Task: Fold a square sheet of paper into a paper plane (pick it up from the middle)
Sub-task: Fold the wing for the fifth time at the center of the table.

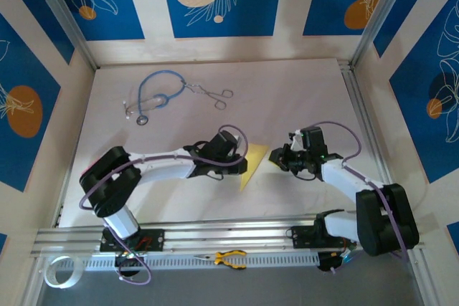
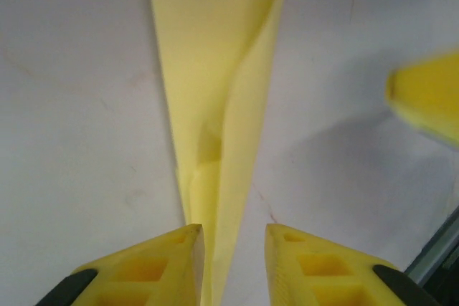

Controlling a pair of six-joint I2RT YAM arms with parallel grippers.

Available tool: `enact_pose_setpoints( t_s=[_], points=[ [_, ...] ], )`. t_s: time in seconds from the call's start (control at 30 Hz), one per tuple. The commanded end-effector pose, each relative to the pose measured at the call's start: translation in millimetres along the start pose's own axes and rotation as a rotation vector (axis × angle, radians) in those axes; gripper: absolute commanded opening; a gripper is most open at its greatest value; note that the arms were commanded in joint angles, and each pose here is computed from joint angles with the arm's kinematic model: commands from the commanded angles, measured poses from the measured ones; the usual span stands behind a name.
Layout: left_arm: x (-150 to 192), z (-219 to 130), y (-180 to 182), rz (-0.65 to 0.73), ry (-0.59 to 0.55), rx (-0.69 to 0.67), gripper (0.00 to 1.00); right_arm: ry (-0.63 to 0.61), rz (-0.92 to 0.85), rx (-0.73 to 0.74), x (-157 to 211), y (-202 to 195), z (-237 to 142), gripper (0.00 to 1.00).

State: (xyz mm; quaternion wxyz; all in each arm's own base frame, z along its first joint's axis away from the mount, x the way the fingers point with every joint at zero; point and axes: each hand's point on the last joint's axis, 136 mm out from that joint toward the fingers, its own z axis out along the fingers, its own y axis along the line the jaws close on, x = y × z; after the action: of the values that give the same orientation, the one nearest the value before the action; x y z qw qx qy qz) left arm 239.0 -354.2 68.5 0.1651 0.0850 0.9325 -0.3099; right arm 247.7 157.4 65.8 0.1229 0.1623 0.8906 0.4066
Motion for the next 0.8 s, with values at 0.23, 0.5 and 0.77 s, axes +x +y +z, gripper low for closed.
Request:
enact_pose_setpoints(
  t_s=[0.23, 0.5, 0.77],
  points=[
    [-2, 31, 5, -0.038, 0.164, 0.09, 0.07, 0.063, 0.001, 0.021, 23, -3, 9, 0.15],
    [14, 37, 11, -0.055, 0.23, 0.088, 0.15, 0.091, 0.01, 0.035, 25, -6, 17, 0.15],
    [23, 38, 13, -0.063, 0.263, 0.103, 0.2, 0.123, 0.008, 0.033, 30, -7, 25, 0.15]
  ],
)
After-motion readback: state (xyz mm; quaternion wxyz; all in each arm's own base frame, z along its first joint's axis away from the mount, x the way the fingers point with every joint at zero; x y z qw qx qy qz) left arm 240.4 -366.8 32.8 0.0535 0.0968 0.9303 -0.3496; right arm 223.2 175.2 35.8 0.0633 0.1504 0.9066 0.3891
